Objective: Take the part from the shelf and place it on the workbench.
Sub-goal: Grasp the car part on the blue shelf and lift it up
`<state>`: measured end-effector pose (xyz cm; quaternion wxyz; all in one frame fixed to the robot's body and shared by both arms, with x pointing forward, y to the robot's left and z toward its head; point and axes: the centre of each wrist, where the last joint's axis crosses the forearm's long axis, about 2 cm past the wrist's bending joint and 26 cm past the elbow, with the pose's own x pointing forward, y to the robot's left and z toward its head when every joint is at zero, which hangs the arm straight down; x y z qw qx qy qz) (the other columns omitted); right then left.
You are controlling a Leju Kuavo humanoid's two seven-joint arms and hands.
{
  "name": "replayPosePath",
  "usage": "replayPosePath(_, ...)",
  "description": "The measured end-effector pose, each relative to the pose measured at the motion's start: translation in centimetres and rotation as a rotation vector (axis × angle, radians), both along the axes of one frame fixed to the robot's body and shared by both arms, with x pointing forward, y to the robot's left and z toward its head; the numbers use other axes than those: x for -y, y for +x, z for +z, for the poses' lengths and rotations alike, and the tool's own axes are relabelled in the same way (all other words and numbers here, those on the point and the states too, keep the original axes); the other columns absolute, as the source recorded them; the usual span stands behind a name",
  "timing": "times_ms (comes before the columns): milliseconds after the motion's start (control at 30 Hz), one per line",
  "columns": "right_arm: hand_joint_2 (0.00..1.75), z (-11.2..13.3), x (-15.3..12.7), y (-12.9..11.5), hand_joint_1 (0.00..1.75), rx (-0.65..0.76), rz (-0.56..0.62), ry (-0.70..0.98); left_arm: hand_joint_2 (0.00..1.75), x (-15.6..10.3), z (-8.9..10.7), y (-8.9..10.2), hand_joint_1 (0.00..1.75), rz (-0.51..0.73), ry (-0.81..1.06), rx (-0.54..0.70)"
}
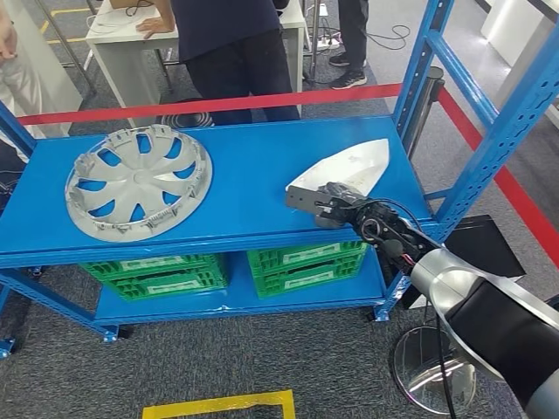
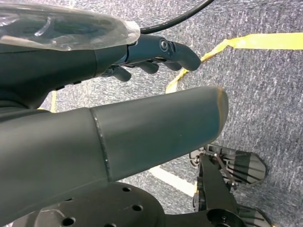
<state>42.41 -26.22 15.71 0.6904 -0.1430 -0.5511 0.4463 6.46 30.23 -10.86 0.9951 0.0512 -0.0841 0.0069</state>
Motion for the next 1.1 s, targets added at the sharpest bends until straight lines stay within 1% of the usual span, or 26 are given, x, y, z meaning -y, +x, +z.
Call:
replayPosePath(367,1.75,-0.06,0.21,-0.17,0.88,-0.005,-0.007,-0.007,0.00,0.05,0.00,0.00,0.00,-0.001,-0.001,0.007)
replayPosePath(500,1.75,-0.12,0.36,-0.55,1.02,-0.026,-0.023,-0.024,0.00,0.16,0.00,0.00,0.00,-0.001,-0.004,0.007)
replayPosePath(567,1.75,-0.21,0.44,-0.65,1.06,-0.029,-0.023,-0.025,0.00,0.20,0.00,0.00,0.00,-0.001,-0.004,0.008)
replayPosePath(933,1.75,-0.39,0.56,-0.81,1.02,-0.029,-0.017,-0.028,0.00,0.29,0.00,0.01,0.00,0.000,-0.006,0.011)
replayPosePath(967,1.75,-0.39,0.56,-0.81,1.06,-0.028,-0.015,-0.027,0.00,0.30,0.00,0.01,0.00,0.001,-0.007,0.012)
replayPosePath(1000,1.75,-0.39,0.56,-0.81,1.16,-0.027,-0.014,-0.027,0.00,0.30,0.00,0.01,0.00,0.001,-0.007,0.012)
replayPosePath(1033,1.75,-0.39,0.56,-0.81,1.28,-0.027,-0.013,-0.027,0.00,0.31,0.00,0.01,0.00,0.001,-0.007,0.012)
replayPosePath(1100,1.75,-0.39,0.56,-0.81,1.60,-0.025,-0.011,-0.027,0.00,0.31,0.00,0.01,0.00,0.003,-0.008,0.013)
